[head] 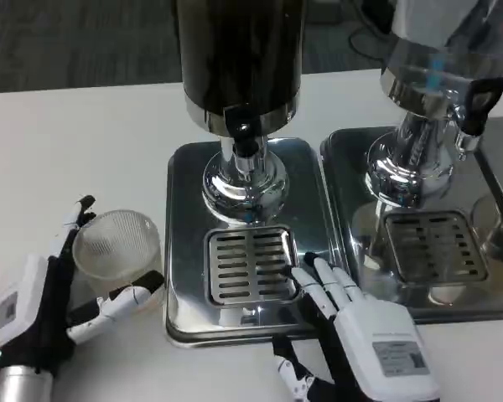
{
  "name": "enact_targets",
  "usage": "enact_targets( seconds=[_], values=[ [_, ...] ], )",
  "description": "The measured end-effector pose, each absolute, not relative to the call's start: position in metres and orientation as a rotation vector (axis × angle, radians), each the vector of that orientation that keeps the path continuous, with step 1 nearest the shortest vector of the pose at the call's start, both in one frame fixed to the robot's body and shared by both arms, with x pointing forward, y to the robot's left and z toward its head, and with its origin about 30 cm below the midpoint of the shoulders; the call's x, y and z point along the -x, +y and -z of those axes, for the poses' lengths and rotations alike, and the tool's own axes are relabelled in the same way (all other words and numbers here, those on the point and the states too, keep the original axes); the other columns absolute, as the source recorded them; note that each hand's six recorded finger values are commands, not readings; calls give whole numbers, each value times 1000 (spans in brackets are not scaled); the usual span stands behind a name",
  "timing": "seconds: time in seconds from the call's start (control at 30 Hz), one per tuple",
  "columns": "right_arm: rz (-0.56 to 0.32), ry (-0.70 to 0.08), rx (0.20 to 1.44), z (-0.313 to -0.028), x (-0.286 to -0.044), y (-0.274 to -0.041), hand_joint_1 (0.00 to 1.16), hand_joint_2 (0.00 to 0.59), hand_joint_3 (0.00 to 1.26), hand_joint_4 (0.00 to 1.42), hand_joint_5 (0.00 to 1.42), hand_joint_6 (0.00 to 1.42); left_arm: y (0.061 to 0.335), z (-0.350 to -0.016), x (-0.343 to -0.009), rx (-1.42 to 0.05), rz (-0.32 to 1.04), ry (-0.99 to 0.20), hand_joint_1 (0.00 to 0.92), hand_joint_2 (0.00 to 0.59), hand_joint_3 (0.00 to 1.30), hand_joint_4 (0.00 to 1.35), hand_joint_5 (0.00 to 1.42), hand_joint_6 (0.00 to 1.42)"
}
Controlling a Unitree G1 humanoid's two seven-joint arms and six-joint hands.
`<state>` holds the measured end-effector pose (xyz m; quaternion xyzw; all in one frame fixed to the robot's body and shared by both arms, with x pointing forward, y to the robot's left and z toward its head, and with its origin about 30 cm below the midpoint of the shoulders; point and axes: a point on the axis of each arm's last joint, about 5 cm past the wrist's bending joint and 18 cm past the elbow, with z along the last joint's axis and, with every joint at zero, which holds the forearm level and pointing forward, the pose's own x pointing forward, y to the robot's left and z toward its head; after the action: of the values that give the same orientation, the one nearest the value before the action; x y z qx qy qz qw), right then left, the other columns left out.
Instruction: Grasp the cup under the faucet to collect the drink, then remove the cup.
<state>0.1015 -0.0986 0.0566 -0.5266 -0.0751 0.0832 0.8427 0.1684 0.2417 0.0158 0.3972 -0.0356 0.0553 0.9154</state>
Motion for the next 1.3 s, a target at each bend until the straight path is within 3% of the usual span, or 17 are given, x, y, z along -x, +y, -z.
enact_targets(
  seconds=[0.13,0.3,0.73,1.3],
  values=[
    [-167,-165,1108,-58,-102,-99,483,434,156,54,97,270,244,-17,-171,-827,-116,-77,400,71,321,452,704,762],
    [-165,-164,1109,-58,-102,-99,483,433,156,54,97,273,242,-16,-171,-835,-146,-101,448,84,452,612,829,905],
    [-162,-161,1113,-59,-105,-101,484,432,156,54,99,288,238,-9,-162,-856,-224,-144,473,89,518,685,904,997],
    [-156,-163,1116,-60,-106,-103,484,434,147,54,110,295,236,-7,-162,-885,-286,-185,409,101,527,689,894,981]
  ],
)
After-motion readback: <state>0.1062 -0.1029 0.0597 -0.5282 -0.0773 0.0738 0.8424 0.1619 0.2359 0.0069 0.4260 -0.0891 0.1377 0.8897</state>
